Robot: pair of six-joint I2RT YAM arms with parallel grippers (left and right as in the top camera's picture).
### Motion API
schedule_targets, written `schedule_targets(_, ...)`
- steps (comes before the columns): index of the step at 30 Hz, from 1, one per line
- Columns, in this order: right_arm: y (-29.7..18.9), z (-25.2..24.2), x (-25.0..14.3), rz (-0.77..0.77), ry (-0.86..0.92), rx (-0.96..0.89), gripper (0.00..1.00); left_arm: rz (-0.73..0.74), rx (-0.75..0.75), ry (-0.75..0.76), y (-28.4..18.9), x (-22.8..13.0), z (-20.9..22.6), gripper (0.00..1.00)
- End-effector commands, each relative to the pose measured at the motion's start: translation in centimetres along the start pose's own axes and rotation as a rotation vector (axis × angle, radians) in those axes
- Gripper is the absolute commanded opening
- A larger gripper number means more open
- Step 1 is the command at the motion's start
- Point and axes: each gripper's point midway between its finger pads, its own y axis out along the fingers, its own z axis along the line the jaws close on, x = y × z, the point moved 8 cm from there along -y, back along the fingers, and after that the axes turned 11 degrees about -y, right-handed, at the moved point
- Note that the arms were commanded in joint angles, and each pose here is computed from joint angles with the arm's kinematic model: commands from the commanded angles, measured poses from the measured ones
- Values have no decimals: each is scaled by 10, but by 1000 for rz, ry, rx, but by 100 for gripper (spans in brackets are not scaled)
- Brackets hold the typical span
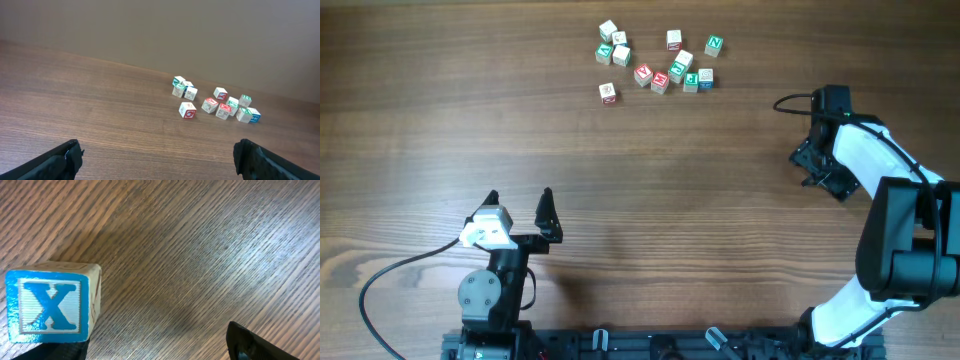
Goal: Form a circle
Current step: 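Lift blue X block with right gripper and carry it rightward, then lower blue X block onto table right of pile, open right gripper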
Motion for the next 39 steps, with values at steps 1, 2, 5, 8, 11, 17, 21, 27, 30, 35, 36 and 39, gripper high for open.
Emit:
schedule_targets(1, 6, -3, -4, 2, 12, -45, 87, 5, -13, 19, 0, -2, 0, 100)
schedule_targets(2, 6, -3, -4, 3, 5, -43, 87, 5, -13, 19, 0, -2, 0, 100)
schedule_targets(5, 6, 6, -9, 55, -89, 54, 90, 5, -13, 19, 0, -2, 0, 100)
schedule_targets(8, 5, 18, -13, 106, -145, 181, 98, 5, -13, 19, 0, -2, 0, 100)
schedule_targets(11, 4, 19, -11, 98, -144, 191, 99, 5, -13, 19, 0, -2, 0, 100)
schedule_targets(17, -44, 22, -3, 55, -201, 379, 100, 5, -13, 19, 0, -2, 0, 100)
schedule_targets(21, -109, -8, -8, -64, -180, 434, 100, 5, -13, 19, 0, -2, 0, 100)
schedule_targets(27, -196, -61, -44, -262, -171, 570, 100, 5, -13, 19, 0, -2, 0, 100)
schedule_targets(30, -225, -84, -63, -370, -156, 614, 100, 5, -13, 19, 0, -2, 0, 100)
schedule_targets(35, -254, -111, -86, -524, -133, 673, 100, 5, -13, 19, 0, -2, 0, 100)
schedule_targets(36, -256, -113, -88, -534, -130, 677, 100, 5, -13, 19, 0, -2, 0, 100)
schedule_targets(39, -254, -112, -89, -514, -133, 670, 100, 5, -13, 19, 0, -2, 0, 100)
